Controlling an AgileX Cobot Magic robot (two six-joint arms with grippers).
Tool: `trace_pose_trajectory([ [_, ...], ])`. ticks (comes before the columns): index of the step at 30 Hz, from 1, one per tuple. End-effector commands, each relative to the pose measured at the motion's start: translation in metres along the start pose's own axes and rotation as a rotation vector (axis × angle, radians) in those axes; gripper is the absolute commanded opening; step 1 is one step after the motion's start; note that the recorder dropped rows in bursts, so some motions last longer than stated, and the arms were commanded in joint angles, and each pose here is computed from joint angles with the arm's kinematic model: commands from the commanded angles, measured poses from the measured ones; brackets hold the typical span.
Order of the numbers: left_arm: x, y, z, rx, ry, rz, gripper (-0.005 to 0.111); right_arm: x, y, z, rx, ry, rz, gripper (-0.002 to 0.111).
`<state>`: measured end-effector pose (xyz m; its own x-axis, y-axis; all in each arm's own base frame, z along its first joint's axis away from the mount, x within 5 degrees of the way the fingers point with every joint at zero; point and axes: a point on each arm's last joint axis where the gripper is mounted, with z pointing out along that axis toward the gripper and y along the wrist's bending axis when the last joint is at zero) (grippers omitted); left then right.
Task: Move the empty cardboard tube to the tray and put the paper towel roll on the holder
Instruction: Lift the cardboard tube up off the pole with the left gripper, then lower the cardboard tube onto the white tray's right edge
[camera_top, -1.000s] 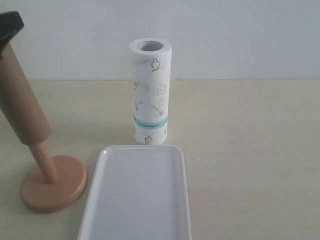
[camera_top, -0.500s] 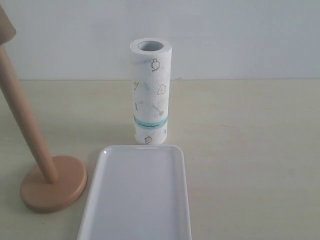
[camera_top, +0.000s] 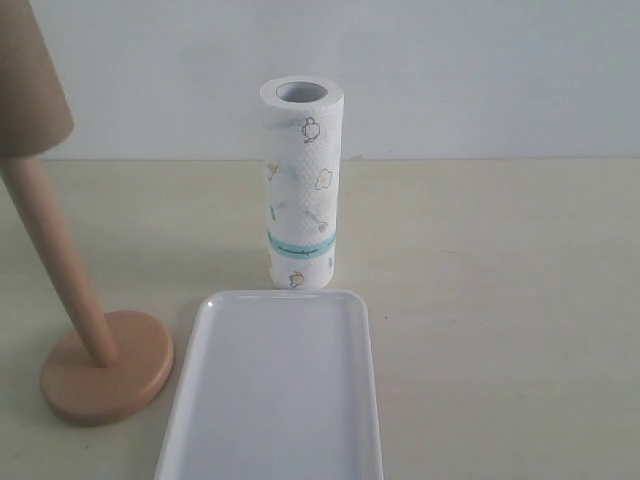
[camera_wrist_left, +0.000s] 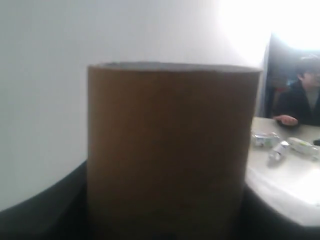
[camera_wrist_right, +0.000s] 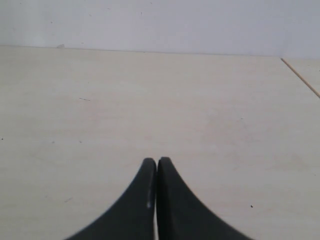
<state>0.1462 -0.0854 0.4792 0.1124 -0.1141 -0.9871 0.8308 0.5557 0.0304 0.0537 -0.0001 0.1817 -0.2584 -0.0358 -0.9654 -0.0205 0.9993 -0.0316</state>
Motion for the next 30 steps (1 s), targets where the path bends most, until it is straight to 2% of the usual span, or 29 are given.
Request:
trace_pose_trajectory([
  [1, 0.019, -0.020, 0.003, 0.106, 0.095, -0.073, 0.004, -0.001, 0.000, 0.000, 0.003, -0.009, -0.004, 0.000],
  [5, 0.063, -0.025, 0.012, 0.078, 0.168, -0.173, 0.004, -0.001, 0.000, 0.000, 0.003, -0.009, -0.004, 0.000],
  [10, 0.147, -0.032, 0.014, -0.065, 0.325, -0.357, 0.004, -0.001, 0.000, 0.000, 0.003, -0.009, -0.004, 0.000],
  [13, 0.182, -0.036, 0.013, -0.199, 0.400, -0.432, 0.004, -0.001, 0.000, 0.000, 0.003, -0.009, -0.004, 0.000],
  [17, 0.199, -0.037, 0.025, -0.274, 0.464, -0.482, 0.004, -0.001, 0.000, 0.000, 0.003, -0.009, -0.004, 0.000],
  [23, 0.223, -0.028, 0.062, -0.375, 0.543, -0.650, 0.004, -0.001, 0.000, 0.000, 0.003, -0.009, -0.004, 0.000],
  [30, 0.250, -0.013, 0.085, -0.530, 0.621, -0.675, 0.004, -0.001, 0.000, 0.000, 0.003, -0.009, -0.004, 0.000],
])
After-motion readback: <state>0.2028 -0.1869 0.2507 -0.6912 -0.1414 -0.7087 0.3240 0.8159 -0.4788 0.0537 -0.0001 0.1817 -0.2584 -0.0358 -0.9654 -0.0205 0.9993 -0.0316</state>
